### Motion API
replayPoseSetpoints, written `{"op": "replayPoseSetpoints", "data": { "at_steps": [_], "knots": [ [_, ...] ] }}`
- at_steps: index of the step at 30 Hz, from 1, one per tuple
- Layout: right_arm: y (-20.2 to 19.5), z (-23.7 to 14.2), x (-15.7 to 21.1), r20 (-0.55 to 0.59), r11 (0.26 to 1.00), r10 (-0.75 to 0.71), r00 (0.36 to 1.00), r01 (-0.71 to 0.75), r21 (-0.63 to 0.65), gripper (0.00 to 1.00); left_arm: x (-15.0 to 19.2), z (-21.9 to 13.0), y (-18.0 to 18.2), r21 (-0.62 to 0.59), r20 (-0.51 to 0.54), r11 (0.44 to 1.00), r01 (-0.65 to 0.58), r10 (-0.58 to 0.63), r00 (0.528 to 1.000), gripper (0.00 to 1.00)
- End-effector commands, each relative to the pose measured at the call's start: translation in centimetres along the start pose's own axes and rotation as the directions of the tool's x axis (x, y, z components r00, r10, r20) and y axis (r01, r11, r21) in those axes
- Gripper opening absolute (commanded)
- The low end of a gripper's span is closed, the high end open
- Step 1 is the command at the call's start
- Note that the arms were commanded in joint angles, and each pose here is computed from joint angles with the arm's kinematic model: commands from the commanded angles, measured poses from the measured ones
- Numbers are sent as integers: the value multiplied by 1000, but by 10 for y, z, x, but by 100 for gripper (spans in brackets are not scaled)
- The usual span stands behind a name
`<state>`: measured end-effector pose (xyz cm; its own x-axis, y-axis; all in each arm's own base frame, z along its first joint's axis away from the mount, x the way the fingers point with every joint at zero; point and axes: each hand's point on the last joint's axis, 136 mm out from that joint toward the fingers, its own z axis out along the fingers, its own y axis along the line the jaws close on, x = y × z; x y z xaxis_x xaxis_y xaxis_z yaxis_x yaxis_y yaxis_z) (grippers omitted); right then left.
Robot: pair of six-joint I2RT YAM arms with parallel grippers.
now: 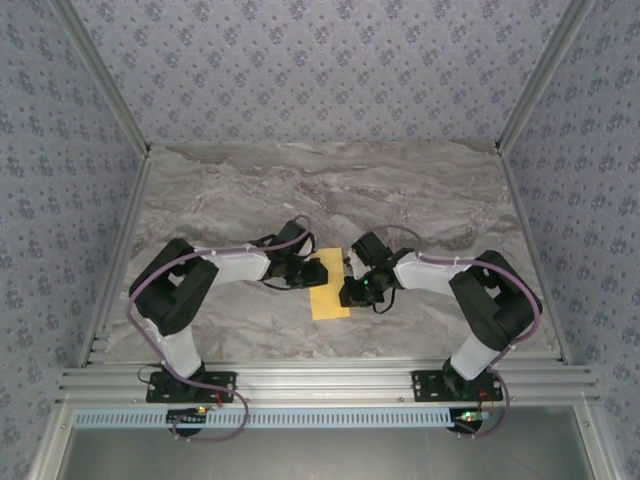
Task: Fold a paper plane with a square sheet of paper (fold left side to right side)
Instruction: Hold the square sheet of paper at the center of the table, then first fold the square sheet of paper in half at the center of the table.
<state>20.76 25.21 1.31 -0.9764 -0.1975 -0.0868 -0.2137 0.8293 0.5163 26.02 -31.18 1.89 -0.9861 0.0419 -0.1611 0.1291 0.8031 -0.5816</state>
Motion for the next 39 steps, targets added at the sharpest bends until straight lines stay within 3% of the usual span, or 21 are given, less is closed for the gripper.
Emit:
{"op": "replayPoseSetpoints", "data": {
  "at_steps": [1, 10, 24, 39],
  "knots": [
    [-54, 5, 30, -91, 974, 63, 994, -41, 223, 13, -3, 6, 22, -57, -1, 998, 16, -16, 1000, 17],
    [-64, 3, 39, -120, 965, 57, 991, -24, 261, 12, -24, 0, 39, -132, 52, 991, 28, -21, 998, 18],
    [-64, 6, 44, -127, 971, 61, 990, -30, 239, 12, -89, -11, 57, -155, 148, 987, 52, -29, 989, 18],
    [-53, 12, 43, -107, 985, 84, 991, -66, 162, 13, -139, -6, 83, -179, 147, 980, 83, -56, 987, 18]
  ]
}}
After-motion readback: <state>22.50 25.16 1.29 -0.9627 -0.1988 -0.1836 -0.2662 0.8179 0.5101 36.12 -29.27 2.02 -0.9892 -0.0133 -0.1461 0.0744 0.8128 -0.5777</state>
